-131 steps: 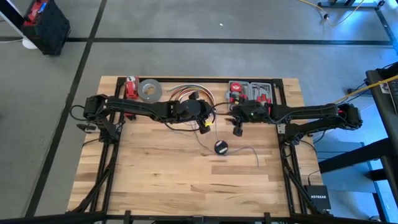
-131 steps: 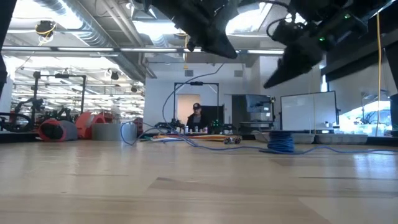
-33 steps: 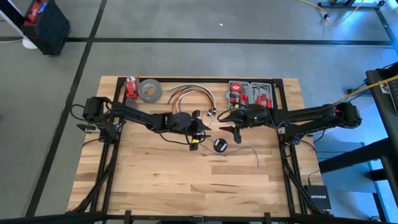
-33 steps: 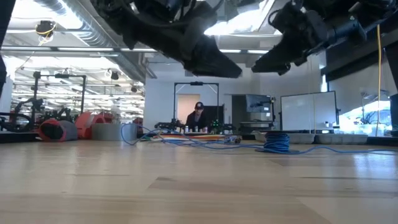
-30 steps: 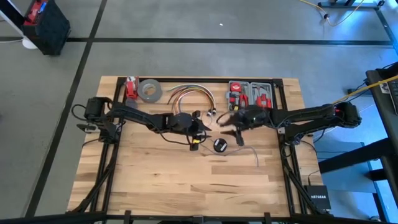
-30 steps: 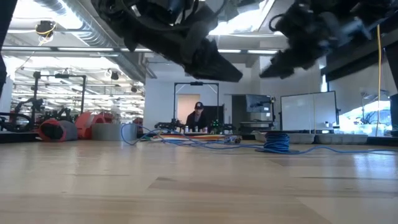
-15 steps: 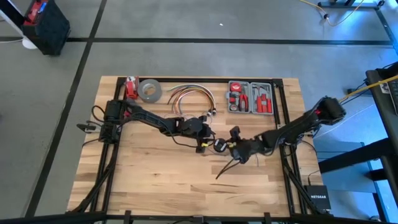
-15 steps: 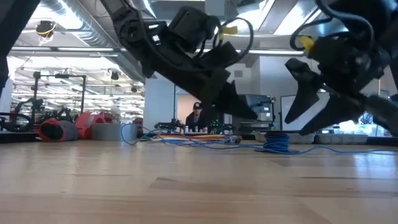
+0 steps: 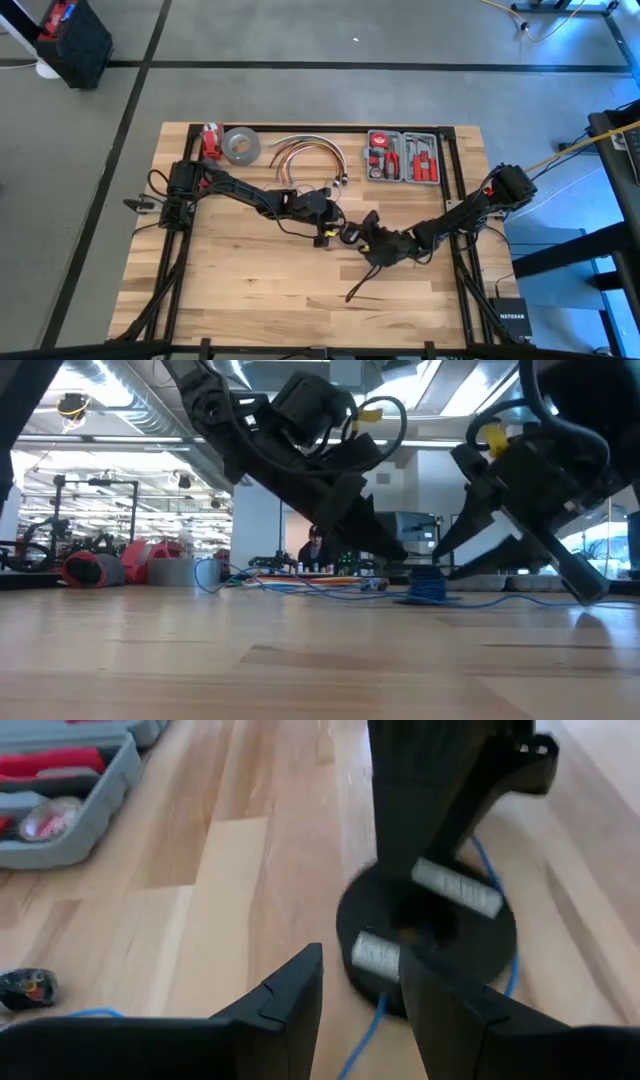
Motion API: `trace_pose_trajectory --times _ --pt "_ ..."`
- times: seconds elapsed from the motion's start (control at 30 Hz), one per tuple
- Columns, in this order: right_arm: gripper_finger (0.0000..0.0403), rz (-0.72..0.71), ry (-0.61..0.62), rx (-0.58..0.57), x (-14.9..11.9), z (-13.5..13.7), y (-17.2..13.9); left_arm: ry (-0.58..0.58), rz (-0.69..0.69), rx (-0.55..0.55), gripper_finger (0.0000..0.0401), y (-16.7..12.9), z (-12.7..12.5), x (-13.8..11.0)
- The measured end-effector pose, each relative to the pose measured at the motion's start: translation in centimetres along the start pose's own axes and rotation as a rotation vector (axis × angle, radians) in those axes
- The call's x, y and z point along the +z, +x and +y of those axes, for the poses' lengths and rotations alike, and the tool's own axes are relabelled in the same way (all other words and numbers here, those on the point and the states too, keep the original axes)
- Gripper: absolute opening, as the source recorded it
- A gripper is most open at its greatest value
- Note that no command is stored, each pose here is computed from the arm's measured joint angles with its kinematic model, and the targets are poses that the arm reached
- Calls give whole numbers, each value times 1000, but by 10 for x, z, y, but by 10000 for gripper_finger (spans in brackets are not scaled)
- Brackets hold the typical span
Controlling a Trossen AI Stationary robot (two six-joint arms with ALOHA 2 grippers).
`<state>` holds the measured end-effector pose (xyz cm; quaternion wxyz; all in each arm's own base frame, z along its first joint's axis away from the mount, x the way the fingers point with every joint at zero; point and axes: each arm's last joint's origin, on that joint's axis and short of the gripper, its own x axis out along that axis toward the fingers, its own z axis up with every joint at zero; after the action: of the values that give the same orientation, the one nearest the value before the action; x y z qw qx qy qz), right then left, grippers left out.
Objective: Coil cords
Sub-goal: Coil the blue wire on the black spool
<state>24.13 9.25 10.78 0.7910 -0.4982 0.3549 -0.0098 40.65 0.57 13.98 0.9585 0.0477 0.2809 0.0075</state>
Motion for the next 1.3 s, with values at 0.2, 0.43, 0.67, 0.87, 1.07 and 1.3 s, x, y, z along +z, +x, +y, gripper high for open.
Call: trace_pose_trajectory --times 0.2,0.43,0.67,0.87,1.07,1.3 --pt "14 -44 62 -21 5 -3 0 1 12 0 129 -1 0 -1" --pt "7 -120 265 -30 10 -15 -8 47 70 73 129 -41 3 24" --pt "5 -214 586 2 6 -47 -22 47 4 73 129 -87 -13 55" --pt "4 -308 774 34 -9 -83 -31 109 -12 67 129 -92 -21 59" --pt "3 -348 787 60 -19 -98 -34 77 -52 116 129 -91 -10 62" --pt "3 -341 751 58 -19 -97 -33 83 -62 108 129 -90 -2 63"
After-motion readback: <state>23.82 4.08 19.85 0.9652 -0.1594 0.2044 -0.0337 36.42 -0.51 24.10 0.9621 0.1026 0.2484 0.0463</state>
